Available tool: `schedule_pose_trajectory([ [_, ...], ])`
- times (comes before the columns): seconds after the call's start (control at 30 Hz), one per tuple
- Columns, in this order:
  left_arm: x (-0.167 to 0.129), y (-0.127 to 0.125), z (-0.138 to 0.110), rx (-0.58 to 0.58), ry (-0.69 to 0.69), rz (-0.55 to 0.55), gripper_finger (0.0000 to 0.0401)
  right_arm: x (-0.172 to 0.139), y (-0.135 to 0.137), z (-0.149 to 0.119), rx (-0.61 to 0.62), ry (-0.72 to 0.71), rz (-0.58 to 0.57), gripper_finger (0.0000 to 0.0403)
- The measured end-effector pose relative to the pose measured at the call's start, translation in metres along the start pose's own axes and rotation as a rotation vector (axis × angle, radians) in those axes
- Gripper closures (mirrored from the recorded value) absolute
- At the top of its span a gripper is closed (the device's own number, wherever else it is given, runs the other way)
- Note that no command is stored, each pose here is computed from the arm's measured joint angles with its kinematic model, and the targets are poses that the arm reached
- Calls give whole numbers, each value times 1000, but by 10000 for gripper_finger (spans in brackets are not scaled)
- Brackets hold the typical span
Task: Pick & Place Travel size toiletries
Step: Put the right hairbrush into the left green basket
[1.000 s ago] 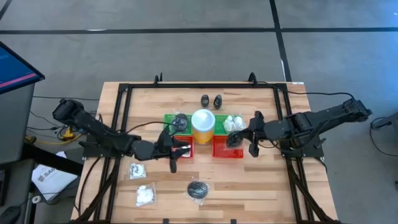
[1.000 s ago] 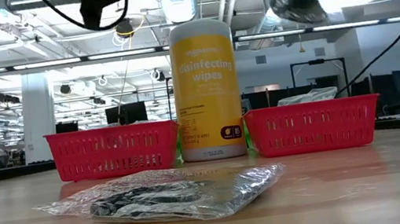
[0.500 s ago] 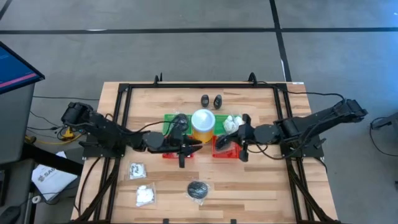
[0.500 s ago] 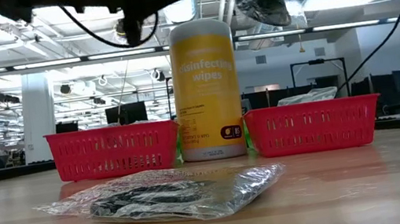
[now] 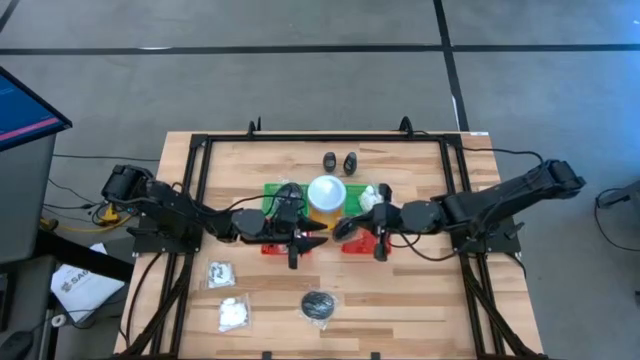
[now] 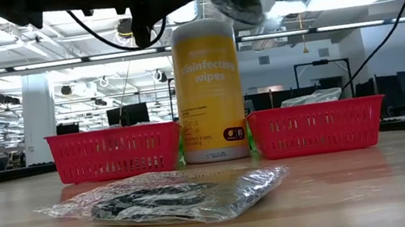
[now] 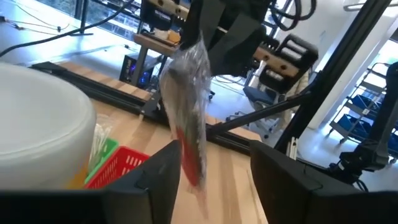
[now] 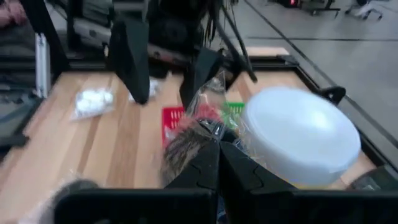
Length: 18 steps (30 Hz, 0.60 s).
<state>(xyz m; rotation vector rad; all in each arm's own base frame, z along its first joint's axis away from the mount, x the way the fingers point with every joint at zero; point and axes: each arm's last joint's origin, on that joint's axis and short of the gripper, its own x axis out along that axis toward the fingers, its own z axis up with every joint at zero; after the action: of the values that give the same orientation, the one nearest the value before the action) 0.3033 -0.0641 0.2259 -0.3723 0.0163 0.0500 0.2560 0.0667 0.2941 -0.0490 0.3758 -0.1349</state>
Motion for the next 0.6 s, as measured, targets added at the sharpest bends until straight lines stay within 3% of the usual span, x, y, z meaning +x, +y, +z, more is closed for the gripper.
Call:
schedule_pose_trajectory([
  [0.37,0,1,1,12,-15,20,220,28,6,14,-67,-6,-20,403],
  [0.6,0,2,0,66,-19,73,220,36,17,28,-125,83,3,403],
])
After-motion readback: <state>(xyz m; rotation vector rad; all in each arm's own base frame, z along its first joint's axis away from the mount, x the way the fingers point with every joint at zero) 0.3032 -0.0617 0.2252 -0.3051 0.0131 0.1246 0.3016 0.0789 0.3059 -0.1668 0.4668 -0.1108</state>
